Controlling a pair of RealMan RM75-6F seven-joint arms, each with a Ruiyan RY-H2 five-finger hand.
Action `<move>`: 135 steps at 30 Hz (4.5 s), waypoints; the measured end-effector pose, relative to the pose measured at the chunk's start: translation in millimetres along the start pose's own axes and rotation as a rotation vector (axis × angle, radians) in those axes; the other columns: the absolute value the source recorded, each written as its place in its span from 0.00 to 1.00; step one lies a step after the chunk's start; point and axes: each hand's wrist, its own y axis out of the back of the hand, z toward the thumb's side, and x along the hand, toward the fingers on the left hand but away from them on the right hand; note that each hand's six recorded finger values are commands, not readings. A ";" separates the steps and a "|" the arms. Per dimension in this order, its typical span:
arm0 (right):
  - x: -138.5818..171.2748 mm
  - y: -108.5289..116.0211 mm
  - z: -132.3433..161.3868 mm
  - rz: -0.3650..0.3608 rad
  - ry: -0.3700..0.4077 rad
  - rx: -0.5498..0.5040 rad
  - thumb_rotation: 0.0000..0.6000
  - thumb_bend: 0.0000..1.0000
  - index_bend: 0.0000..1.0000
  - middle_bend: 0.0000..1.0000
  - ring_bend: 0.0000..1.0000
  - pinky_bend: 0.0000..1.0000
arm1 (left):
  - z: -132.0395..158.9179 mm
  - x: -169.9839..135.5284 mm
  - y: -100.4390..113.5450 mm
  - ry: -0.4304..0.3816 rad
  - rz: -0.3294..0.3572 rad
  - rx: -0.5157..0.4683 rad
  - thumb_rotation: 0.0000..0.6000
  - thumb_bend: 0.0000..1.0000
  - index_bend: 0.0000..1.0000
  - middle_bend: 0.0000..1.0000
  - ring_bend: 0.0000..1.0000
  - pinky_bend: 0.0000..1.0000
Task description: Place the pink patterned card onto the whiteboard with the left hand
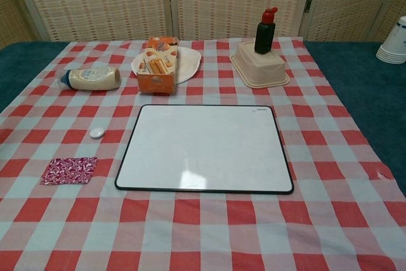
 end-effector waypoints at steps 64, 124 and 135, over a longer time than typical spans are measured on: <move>-7.3 -7.6 10.2 0.058 0.049 0.004 1.00 0.00 0.05 0.03 0.00 0.00 | 80.0 14.4 -131.5 0.141 -0.264 0.013 1.00 0.20 0.26 1.00 1.00 1.00; -8.8 -7.2 7.8 0.059 0.037 0.007 1.00 0.00 0.05 0.03 0.00 0.00 | 71.5 25.7 -146.7 0.148 -0.350 0.063 1.00 0.24 0.33 1.00 1.00 1.00; -9.3 -6.2 6.9 0.056 0.035 0.004 1.00 0.00 0.05 0.04 0.00 0.00 | 72.2 28.5 -144.9 0.151 -0.348 0.064 1.00 0.25 0.35 1.00 1.00 1.00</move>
